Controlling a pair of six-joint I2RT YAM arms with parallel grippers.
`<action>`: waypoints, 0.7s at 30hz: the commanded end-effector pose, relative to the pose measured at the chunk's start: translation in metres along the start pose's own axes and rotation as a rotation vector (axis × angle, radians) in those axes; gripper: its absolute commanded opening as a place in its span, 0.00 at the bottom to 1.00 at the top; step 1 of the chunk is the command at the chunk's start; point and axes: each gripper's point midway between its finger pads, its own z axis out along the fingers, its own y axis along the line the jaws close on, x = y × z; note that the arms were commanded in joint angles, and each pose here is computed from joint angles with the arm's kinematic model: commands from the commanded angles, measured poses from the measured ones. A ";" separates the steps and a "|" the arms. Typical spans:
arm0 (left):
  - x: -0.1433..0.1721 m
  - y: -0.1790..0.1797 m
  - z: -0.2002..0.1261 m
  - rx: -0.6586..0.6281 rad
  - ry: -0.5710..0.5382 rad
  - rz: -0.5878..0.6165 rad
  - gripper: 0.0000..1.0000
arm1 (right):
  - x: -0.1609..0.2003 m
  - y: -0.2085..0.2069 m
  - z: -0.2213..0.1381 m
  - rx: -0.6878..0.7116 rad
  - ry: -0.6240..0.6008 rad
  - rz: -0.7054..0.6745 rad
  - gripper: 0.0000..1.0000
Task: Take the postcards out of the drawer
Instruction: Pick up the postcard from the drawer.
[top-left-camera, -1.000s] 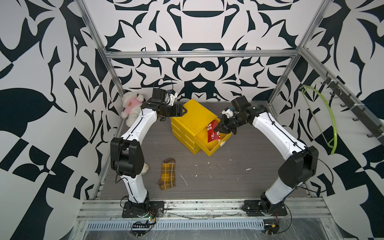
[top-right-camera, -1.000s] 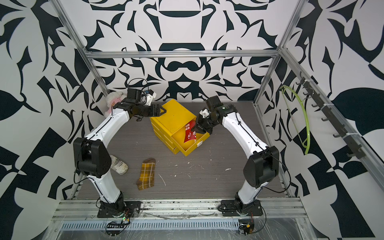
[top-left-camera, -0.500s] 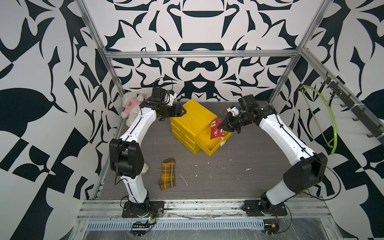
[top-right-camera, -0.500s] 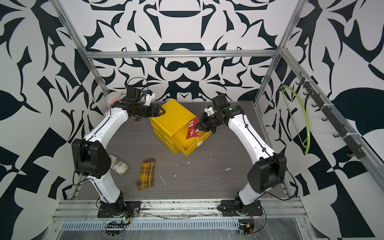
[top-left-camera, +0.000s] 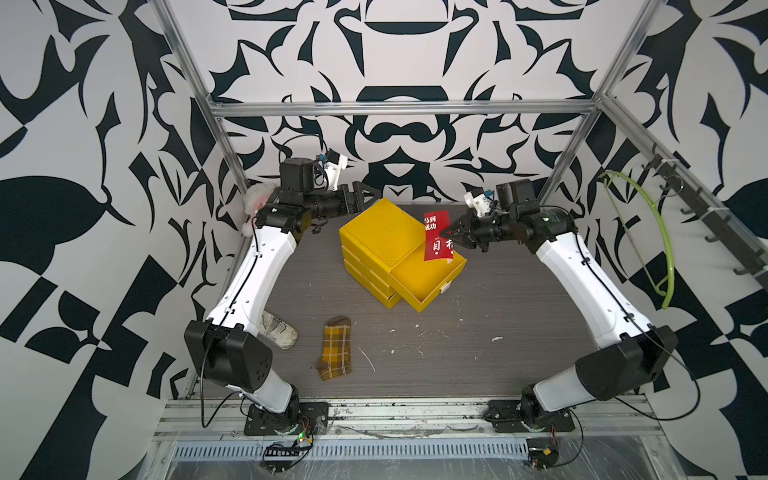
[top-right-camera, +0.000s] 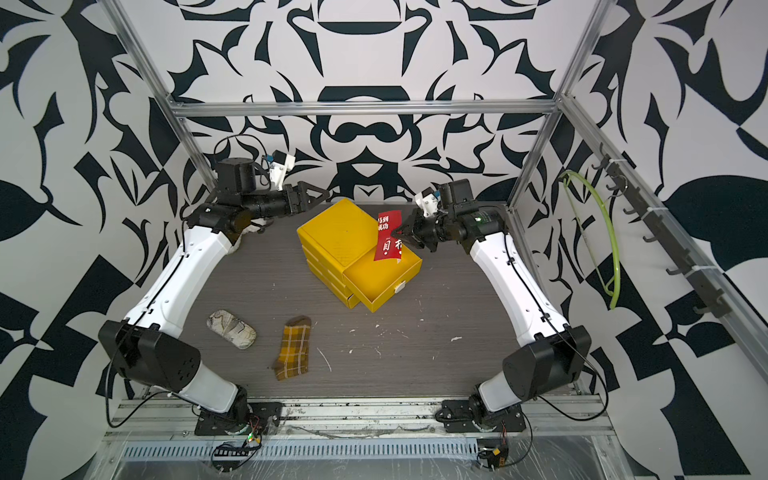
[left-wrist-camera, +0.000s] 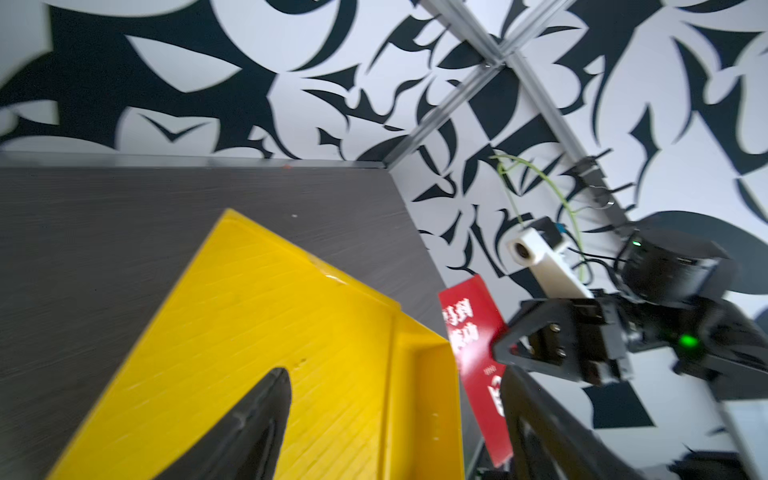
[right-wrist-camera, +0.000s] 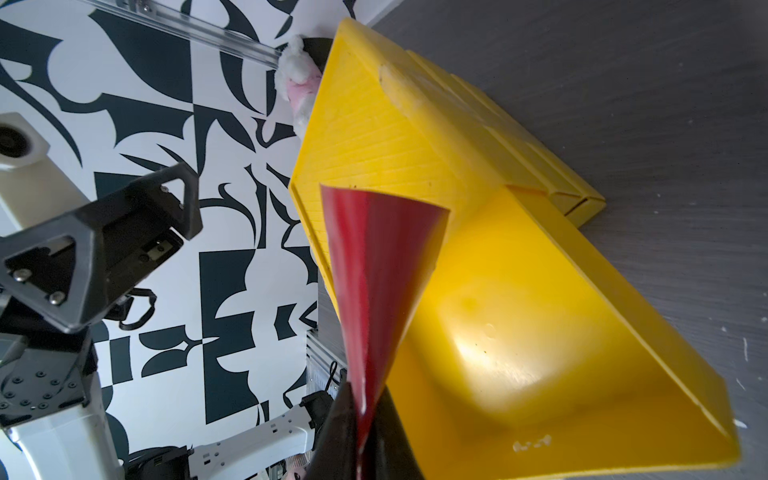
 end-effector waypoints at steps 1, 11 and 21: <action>0.023 -0.020 0.030 0.176 0.067 -0.089 0.84 | -0.018 0.036 -0.013 -0.101 -0.086 -0.152 0.12; 0.049 -0.042 0.072 0.393 0.138 -0.124 0.80 | -0.037 0.059 -0.007 -0.253 -0.157 -0.231 0.13; 0.051 -0.063 0.071 0.494 0.155 -0.108 0.66 | -0.036 0.054 -0.001 -0.260 -0.150 -0.221 0.13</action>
